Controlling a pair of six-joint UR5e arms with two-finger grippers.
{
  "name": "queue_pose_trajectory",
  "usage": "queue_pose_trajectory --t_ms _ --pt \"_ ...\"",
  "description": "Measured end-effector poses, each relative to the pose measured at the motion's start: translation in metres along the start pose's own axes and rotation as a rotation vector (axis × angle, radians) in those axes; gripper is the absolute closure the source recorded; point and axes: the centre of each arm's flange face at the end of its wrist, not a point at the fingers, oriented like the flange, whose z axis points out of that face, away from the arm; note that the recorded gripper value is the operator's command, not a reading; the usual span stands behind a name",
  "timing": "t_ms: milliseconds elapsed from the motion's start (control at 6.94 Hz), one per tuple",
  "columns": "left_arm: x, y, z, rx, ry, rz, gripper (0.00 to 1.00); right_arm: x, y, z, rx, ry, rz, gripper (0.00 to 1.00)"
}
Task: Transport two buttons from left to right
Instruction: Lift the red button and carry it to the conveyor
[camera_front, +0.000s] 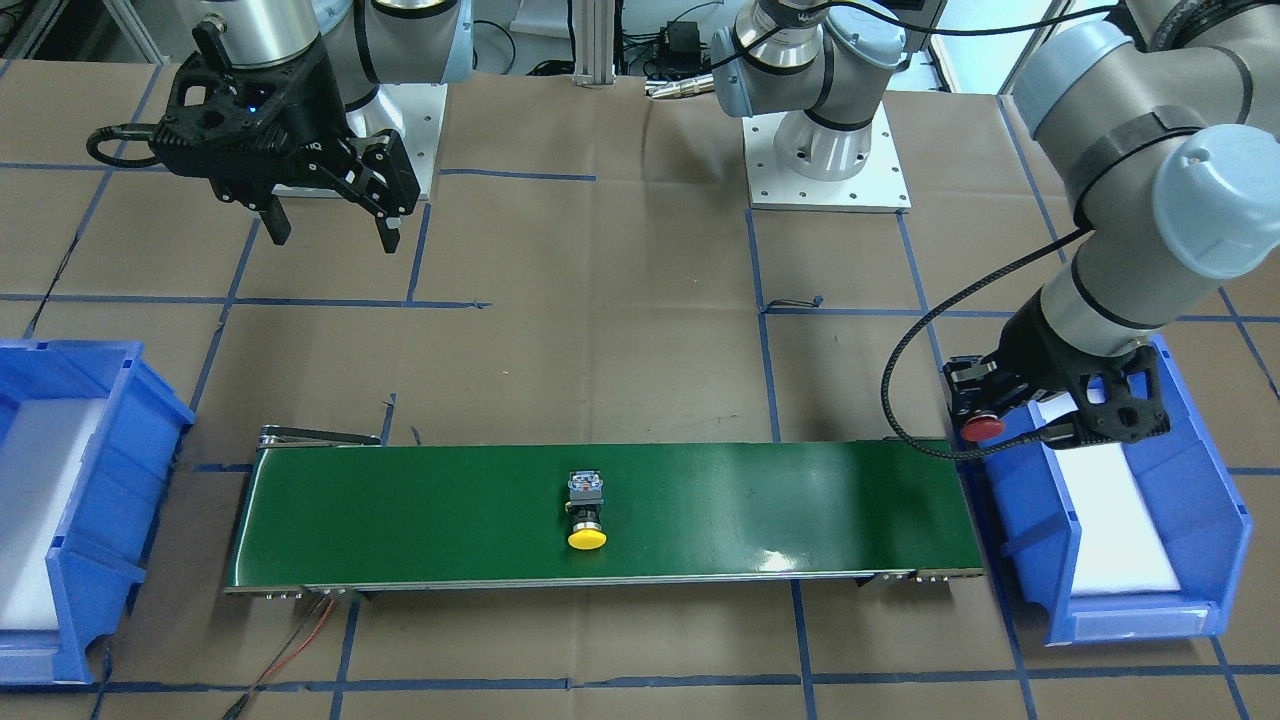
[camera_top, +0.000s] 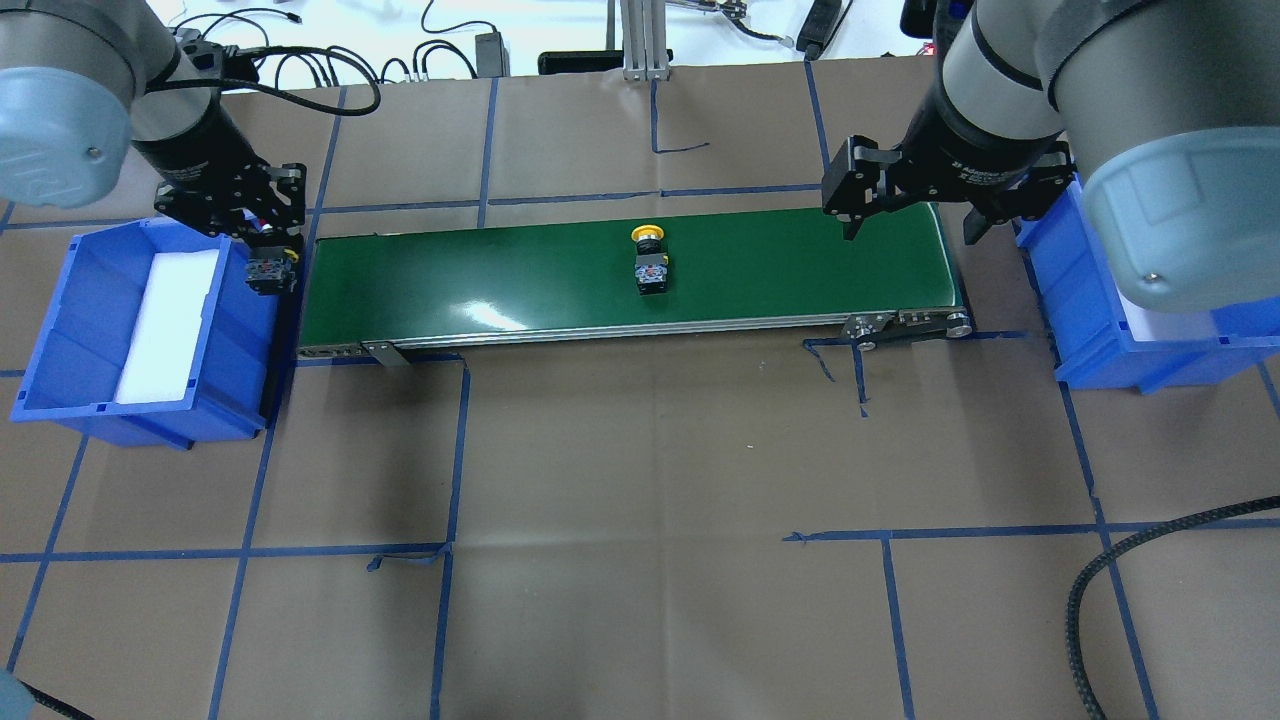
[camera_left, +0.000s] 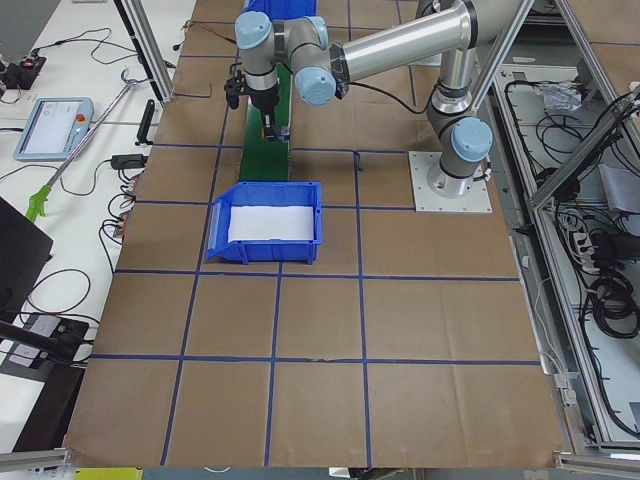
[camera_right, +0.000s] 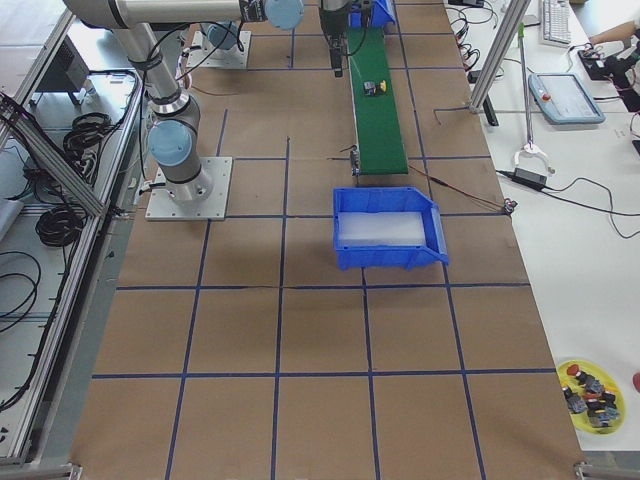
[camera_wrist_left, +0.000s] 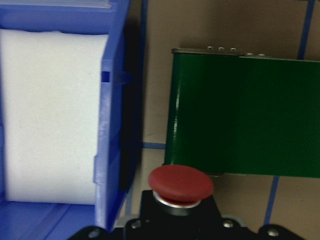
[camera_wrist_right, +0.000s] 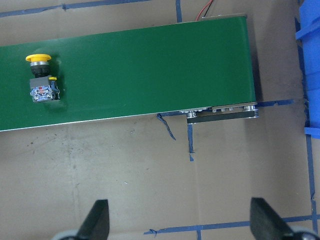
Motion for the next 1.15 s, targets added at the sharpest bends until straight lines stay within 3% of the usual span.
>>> queue_pose_trajectory --t_ms 432,864,1008,1152 --pt "0.019 -0.013 0.049 -0.016 0.0 -0.007 0.96 -0.001 -0.003 0.007 -0.014 0.002 0.0 0.0" --pt "0.041 -0.039 0.116 0.049 -0.011 0.035 0.95 -0.001 -0.006 0.013 -0.024 0.003 -0.001 0.0" --pt "0.048 -0.041 0.121 0.066 -0.013 0.048 0.69 -0.001 -0.007 0.014 -0.026 0.004 0.0 0.0" --pt "0.051 -0.041 0.121 0.076 -0.013 0.053 0.02 -0.001 -0.007 0.014 -0.026 0.004 0.001 0.0"
